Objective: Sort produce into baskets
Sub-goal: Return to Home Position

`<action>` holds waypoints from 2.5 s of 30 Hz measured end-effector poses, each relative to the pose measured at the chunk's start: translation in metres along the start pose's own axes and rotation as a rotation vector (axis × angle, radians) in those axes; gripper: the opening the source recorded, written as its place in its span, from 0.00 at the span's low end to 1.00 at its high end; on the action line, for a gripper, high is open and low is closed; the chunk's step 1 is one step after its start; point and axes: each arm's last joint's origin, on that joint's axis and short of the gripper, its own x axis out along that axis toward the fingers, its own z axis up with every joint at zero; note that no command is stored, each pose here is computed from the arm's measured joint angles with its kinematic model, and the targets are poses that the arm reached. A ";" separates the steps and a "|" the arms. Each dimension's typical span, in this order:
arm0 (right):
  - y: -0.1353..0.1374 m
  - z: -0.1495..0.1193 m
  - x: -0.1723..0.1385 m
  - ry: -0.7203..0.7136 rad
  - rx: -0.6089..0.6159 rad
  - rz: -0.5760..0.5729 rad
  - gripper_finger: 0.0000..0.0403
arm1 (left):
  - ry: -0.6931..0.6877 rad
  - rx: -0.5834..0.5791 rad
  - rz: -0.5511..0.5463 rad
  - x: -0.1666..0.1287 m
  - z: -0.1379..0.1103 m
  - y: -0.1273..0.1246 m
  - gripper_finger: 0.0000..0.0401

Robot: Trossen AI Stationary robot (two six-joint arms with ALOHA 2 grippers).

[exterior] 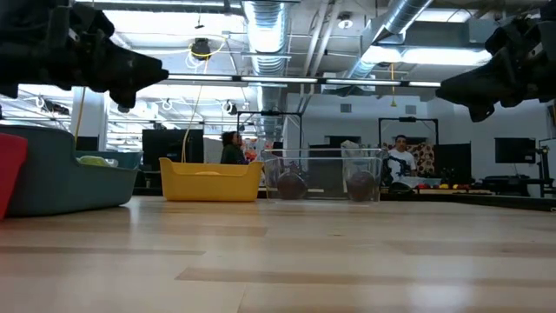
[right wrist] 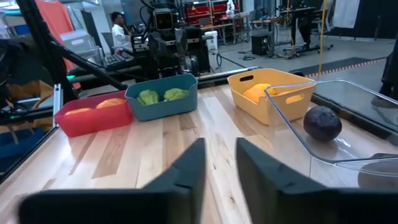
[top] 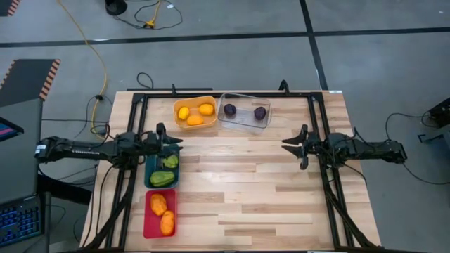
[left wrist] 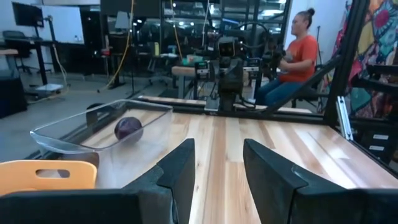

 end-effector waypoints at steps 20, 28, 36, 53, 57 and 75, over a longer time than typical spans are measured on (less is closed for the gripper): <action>0.000 0.000 0.000 0.000 -0.025 0.002 0.06 | -0.059 0.122 0.054 -0.017 0.003 0.002 0.31; 0.000 0.000 0.000 0.000 -0.025 0.002 0.09 | -0.057 0.130 0.055 -0.026 0.001 0.003 0.31; 0.000 0.000 0.000 0.002 -0.030 -0.005 0.05 | -0.035 0.154 0.055 -0.028 -0.002 0.003 0.31; 0.000 0.000 0.000 0.006 -0.026 0.000 0.12 | 0.017 0.158 0.054 -0.028 -0.007 0.003 0.31; 0.000 0.000 0.000 0.006 -0.026 0.002 0.13 | 0.016 0.159 0.054 -0.028 -0.007 0.003 0.31; 0.000 0.000 0.000 0.007 -0.026 0.006 0.13 | 0.016 0.153 0.054 -0.028 -0.007 0.003 0.31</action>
